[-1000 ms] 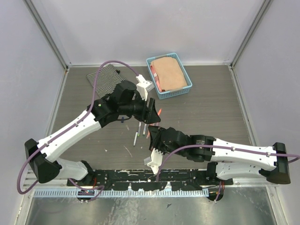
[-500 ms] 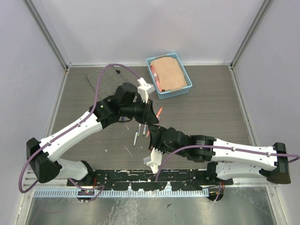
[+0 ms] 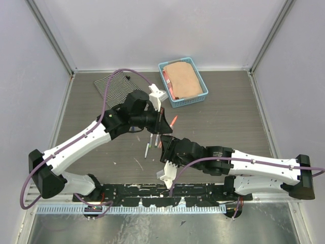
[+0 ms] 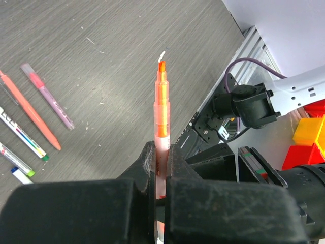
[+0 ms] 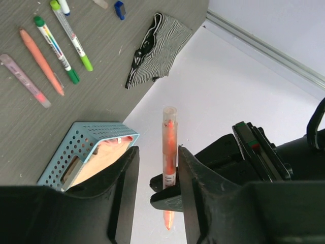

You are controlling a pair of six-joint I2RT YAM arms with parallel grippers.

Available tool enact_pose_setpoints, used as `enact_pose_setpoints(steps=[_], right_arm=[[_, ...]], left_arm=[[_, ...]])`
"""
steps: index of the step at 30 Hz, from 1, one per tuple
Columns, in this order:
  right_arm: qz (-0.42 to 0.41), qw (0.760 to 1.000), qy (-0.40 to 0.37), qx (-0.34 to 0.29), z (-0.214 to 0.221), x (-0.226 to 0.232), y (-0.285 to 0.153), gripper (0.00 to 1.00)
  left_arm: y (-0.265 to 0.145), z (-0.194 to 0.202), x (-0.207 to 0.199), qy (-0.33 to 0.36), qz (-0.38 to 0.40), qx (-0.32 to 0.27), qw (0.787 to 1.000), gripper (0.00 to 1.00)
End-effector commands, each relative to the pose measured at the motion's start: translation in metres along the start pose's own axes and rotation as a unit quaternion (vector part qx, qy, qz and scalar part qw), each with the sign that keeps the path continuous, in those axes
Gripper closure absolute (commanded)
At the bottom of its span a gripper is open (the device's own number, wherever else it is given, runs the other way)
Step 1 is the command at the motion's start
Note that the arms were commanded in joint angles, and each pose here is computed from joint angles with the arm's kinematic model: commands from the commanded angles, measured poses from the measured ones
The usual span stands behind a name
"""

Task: Insert the pens into the pen caps
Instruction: Adjust the pen.

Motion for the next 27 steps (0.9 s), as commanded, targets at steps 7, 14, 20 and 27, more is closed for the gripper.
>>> enact_pose_setpoints(steps=[7, 14, 20, 27], right_arm=[[0.032, 0.998, 0.049, -0.028, 0.004, -0.011, -0.021, 0.49], [0.109, 0.98, 0.147, -0.075, 0.0, -0.017, -0.03, 0.48], [0.162, 0.902, 0.385, -0.108, -0.006, -0.023, -0.027, 0.5], [0.215, 0.739, 0.616, -0.167, -0.025, -0.025, -0.011, 0.49]], left_arm=[[-0.012, -0.014, 0.013, 0.03, -0.075, -0.054, 0.995, 1.0], [-0.039, -0.018, 0.043, 0.005, -0.122, -0.091, 0.988, 1.0], [-0.062, -0.006, 0.053, 0.029, -0.184, -0.1, 0.978, 1.0], [-0.081, 0.012, 0.062, 0.045, -0.224, -0.085, 0.97, 1.0]])
Point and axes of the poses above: each gripper's point midway between its finger pads, its own y axis out along the fingers, its own x axis along the line the jaws close on, z = x × y, the point moved 10 cm from there along -y, back along the fingers, and after that the axes turned 2 degrees about -y, right-handed, at the moved point
